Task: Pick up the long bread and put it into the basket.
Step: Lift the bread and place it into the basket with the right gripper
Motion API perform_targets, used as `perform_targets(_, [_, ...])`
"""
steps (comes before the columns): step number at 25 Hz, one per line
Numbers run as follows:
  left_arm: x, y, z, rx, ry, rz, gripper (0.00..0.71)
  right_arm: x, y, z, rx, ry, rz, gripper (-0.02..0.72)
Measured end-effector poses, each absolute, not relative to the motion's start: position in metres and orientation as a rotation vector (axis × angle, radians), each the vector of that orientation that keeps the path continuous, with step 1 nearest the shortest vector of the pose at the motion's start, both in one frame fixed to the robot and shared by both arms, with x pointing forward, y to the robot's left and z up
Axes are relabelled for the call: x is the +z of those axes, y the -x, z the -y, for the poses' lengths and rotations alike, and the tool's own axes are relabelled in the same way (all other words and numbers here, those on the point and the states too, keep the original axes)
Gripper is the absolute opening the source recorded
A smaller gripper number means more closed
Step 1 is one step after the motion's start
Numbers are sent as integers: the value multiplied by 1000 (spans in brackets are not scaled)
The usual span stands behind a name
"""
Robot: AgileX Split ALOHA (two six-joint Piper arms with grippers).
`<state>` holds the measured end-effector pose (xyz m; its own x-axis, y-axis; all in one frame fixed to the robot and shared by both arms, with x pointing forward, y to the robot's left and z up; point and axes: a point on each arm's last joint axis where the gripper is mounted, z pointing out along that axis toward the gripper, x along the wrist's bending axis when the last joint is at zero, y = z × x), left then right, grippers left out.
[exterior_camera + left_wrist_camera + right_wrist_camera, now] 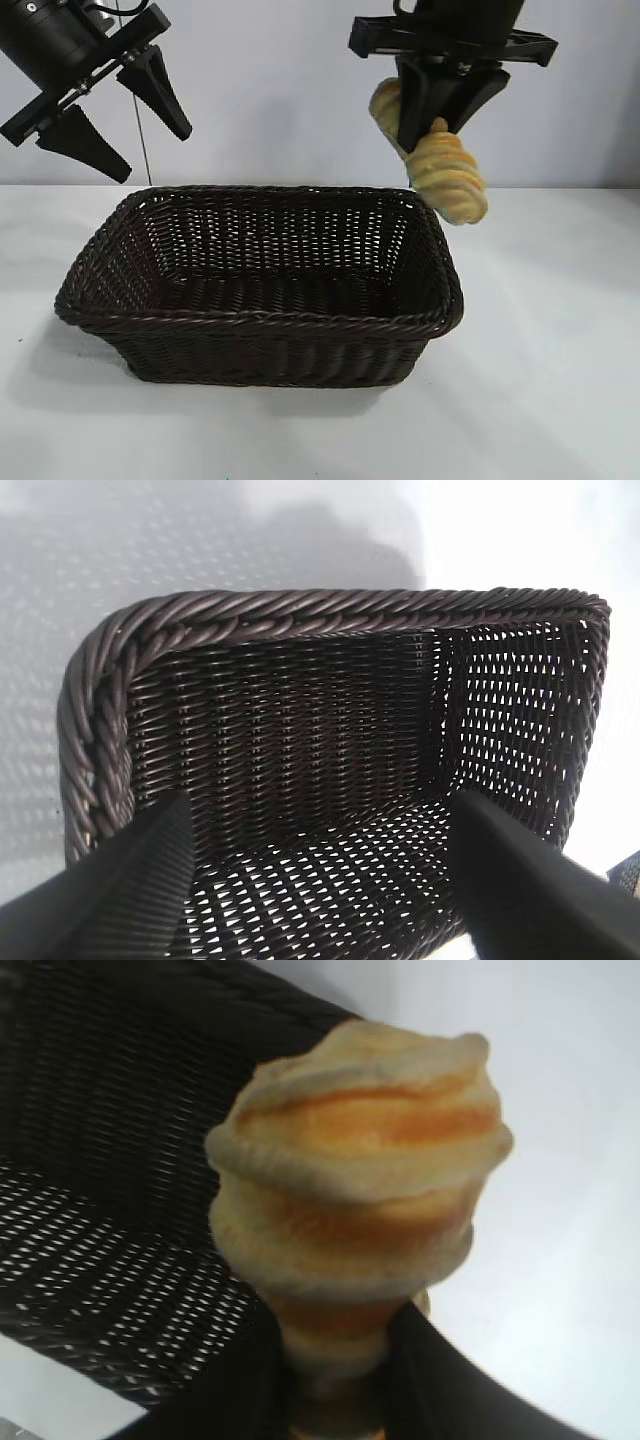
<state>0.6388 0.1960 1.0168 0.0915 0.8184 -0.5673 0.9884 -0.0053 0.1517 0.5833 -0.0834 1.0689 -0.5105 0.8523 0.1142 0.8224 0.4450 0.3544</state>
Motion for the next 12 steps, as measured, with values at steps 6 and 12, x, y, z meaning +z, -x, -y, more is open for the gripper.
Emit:
perform_targets(6, [1017,-639,-196,-438,-1868,-1770,515,1033,-586,54,544,-1489,-2671,188])
perform_targets(12, [1017,-639,-196,-438,-1868,-1769,515,992,-596,40,505,-1518,-2700,188])
